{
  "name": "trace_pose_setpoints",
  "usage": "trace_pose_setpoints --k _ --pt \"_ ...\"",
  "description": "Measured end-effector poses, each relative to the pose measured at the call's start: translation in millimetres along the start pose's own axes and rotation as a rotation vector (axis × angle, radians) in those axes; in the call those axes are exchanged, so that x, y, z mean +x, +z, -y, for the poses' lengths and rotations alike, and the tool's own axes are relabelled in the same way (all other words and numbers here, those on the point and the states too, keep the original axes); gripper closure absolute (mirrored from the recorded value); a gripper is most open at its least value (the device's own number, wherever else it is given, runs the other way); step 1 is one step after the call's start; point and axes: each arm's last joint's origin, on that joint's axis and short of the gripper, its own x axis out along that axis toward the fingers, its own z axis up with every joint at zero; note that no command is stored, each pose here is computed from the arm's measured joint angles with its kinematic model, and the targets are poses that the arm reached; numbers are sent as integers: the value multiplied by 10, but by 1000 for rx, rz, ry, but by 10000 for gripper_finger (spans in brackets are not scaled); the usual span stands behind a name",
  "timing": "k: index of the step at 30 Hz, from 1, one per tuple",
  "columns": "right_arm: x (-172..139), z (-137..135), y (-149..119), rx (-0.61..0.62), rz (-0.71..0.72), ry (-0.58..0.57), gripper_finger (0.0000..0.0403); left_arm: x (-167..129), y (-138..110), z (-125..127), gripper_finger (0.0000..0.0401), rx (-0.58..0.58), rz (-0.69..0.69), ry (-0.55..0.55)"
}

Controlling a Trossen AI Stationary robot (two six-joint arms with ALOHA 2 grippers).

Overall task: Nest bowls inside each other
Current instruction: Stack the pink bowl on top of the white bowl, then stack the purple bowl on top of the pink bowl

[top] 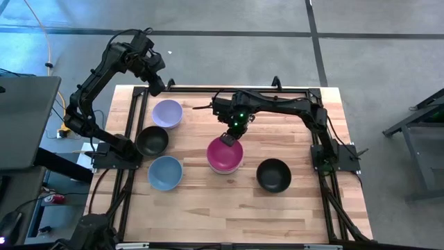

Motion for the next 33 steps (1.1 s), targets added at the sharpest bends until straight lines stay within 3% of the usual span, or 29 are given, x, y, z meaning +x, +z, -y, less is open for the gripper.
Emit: trace_pose_setpoints --k 14,25,33 --pt "37 -8 35 -18 28 18 396 0 2 4 258 7 7 -14" --pt "17 -39 44 -43 46 57 267 -2 2 6 258 7 8 -14" --pt "-414 -17 -119 -113 174 40 239 78 -41 10 258 9 -24 -26"
